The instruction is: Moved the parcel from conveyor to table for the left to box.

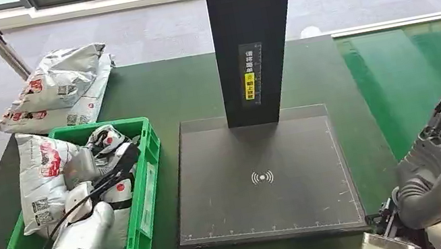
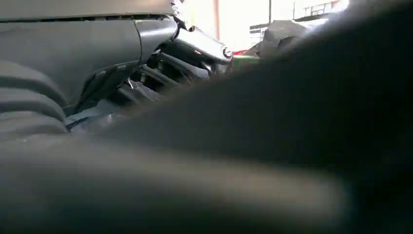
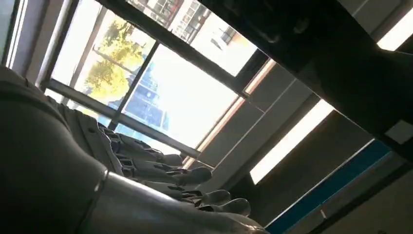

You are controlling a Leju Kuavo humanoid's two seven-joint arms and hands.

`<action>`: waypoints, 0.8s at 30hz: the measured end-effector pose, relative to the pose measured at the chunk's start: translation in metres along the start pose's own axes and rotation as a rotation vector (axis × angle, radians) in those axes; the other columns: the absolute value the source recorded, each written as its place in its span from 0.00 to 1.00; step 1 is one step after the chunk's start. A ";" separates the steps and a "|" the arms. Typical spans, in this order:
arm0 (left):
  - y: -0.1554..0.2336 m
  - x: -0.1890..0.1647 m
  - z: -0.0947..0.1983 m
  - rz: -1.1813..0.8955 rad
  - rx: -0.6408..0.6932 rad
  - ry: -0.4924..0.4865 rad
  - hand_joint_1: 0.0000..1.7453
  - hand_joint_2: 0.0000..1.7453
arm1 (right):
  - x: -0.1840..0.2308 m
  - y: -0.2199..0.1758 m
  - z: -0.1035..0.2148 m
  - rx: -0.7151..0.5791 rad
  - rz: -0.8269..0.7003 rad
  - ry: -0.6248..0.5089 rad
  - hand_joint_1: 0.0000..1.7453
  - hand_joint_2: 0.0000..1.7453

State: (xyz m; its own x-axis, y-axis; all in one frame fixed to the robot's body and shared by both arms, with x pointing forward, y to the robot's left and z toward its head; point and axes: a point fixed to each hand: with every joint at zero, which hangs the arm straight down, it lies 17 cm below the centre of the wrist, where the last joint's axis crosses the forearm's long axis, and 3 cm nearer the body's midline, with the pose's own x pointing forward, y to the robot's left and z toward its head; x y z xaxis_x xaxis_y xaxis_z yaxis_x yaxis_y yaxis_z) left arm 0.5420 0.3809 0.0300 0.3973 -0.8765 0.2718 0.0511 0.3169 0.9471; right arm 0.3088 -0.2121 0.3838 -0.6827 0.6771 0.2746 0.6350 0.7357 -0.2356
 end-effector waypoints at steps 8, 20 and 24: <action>-0.028 -0.012 0.006 -0.086 -0.135 0.027 0.00 0.00 | 0.002 0.014 0.002 0.041 -0.001 -0.002 0.00 0.00; 0.014 0.033 0.026 0.004 0.119 -0.103 0.00 0.00 | 0.009 0.001 0.010 0.029 0.040 0.007 0.00 0.00; 0.075 0.064 0.058 0.291 0.367 -0.218 0.00 0.00 | 0.012 -0.007 0.013 0.001 0.064 0.002 0.00 0.00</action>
State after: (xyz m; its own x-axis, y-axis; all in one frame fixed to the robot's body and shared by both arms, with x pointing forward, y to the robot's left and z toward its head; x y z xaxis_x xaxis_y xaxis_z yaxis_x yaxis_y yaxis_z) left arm 0.5187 0.3272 0.1282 0.1449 -0.8384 0.5255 -0.3737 0.4454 0.8136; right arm 0.2910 -0.2091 0.3772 -0.6397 0.7231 0.2605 0.6773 0.6906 -0.2536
